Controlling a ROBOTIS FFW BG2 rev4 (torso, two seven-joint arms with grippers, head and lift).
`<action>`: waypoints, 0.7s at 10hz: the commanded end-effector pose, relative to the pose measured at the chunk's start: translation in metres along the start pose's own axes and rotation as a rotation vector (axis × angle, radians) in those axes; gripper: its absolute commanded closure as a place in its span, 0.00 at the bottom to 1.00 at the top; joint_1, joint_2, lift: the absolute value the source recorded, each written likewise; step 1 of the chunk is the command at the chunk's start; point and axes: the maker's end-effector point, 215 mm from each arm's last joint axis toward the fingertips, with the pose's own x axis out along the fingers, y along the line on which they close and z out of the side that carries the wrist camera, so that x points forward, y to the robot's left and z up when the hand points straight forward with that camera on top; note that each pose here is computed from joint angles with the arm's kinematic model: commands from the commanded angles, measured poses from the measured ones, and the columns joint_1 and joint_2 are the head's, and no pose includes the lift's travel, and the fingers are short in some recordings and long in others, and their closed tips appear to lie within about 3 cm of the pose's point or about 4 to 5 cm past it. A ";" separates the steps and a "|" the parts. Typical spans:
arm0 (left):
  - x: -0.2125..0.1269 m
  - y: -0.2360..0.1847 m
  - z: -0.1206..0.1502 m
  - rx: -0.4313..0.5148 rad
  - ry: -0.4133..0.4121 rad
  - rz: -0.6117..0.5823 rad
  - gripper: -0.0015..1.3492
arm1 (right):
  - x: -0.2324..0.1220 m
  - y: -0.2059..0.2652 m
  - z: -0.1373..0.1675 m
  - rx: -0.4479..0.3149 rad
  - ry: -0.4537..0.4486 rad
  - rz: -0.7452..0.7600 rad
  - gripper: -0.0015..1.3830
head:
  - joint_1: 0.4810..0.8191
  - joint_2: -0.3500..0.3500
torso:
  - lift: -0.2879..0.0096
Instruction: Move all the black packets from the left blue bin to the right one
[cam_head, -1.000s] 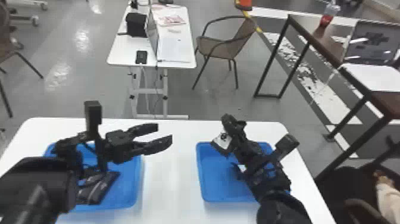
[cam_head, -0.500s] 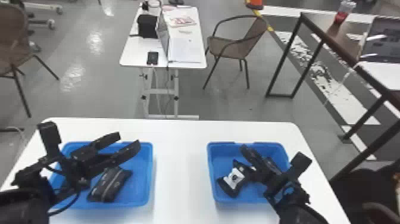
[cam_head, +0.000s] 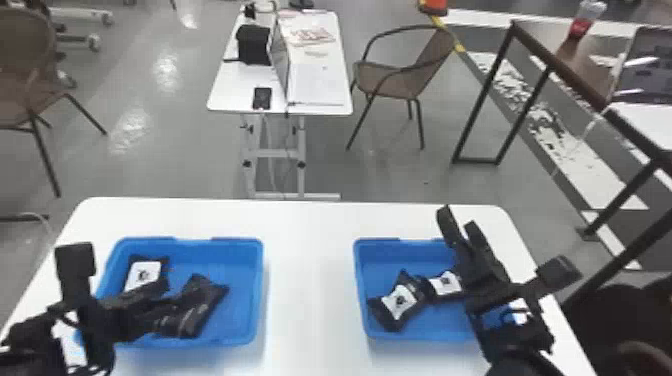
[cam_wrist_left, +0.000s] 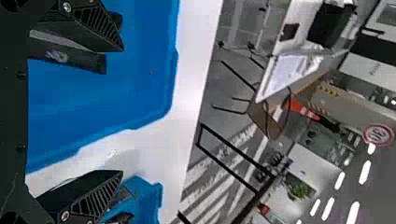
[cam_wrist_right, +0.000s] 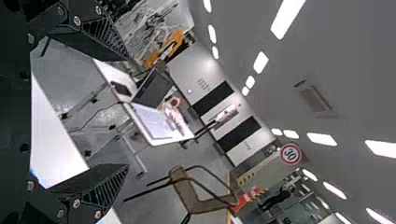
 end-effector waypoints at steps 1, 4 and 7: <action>-0.008 0.028 -0.021 0.036 0.146 0.097 0.07 | -0.003 0.037 0.020 0.019 -0.054 0.064 0.15 | 0.63 0.36 | 0.97; -0.005 0.057 -0.037 0.055 0.312 0.230 0.08 | 0.001 0.063 0.025 0.038 -0.067 0.113 0.15 | 0.63 0.45 | 0.97; 0.032 0.051 -0.061 0.066 0.408 0.197 0.09 | -0.005 0.058 0.021 0.058 -0.063 0.102 0.15 | 0.63 0.46 | 0.97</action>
